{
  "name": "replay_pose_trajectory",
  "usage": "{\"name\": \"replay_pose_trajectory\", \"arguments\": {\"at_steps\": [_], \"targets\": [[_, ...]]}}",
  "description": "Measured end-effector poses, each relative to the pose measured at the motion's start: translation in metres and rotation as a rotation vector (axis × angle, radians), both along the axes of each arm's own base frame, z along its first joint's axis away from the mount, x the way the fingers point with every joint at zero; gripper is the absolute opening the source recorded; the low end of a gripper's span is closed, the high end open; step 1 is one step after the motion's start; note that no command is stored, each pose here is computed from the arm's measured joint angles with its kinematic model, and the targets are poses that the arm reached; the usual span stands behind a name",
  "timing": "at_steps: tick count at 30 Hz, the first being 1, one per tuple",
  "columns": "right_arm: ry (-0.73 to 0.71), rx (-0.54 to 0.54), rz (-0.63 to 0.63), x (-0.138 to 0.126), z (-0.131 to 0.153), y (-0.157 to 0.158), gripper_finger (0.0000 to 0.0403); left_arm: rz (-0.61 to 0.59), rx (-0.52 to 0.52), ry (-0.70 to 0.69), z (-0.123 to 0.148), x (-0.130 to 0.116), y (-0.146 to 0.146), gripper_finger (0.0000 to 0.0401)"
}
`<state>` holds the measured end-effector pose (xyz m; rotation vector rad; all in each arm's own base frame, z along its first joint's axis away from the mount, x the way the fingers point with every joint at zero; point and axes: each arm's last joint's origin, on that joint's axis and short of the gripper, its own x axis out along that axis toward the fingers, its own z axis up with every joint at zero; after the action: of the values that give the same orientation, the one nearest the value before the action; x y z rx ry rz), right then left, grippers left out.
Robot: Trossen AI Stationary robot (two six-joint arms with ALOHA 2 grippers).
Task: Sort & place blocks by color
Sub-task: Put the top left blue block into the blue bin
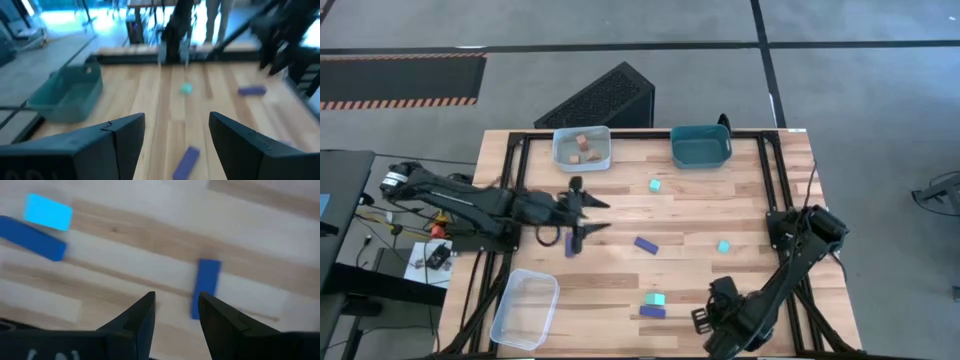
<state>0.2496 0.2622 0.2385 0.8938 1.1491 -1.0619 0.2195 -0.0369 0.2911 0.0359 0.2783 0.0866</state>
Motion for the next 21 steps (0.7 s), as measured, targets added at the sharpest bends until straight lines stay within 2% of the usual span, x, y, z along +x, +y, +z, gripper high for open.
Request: {"name": "replay_pose_trajectory", "arguments": {"at_steps": [4,7,10,13,17,21], "targets": [[0.038,-0.031,0.040,0.003,0.003,-0.011,0.0172,-0.004,-0.009,-0.109,0.022,-0.020,0.011,0.0212],[0.048,-0.030,0.106,0.012,0.008,-0.023,0.0172,0.021,-0.017,-0.144,0.026,-0.031,0.017,0.0212],[0.057,-0.051,0.161,0.022,0.009,-0.036,0.0172,0.012,-0.056,-0.214,0.014,-0.037,0.020,0.0212],[0.085,-0.107,0.186,0.029,-0.003,-0.049,0.0172,-0.030,-0.090,-0.257,-0.008,-0.039,0.023,0.0212],[0.087,-0.064,0.220,0.041,-0.020,-0.061,0.0172,-0.006,-0.172,-0.233,-0.029,-0.042,0.026,0.0212],[0.091,-0.058,0.273,0.045,-0.027,-0.067,0.0172,0.001,-0.200,-0.241,-0.030,-0.049,0.026,0.0212]]}}
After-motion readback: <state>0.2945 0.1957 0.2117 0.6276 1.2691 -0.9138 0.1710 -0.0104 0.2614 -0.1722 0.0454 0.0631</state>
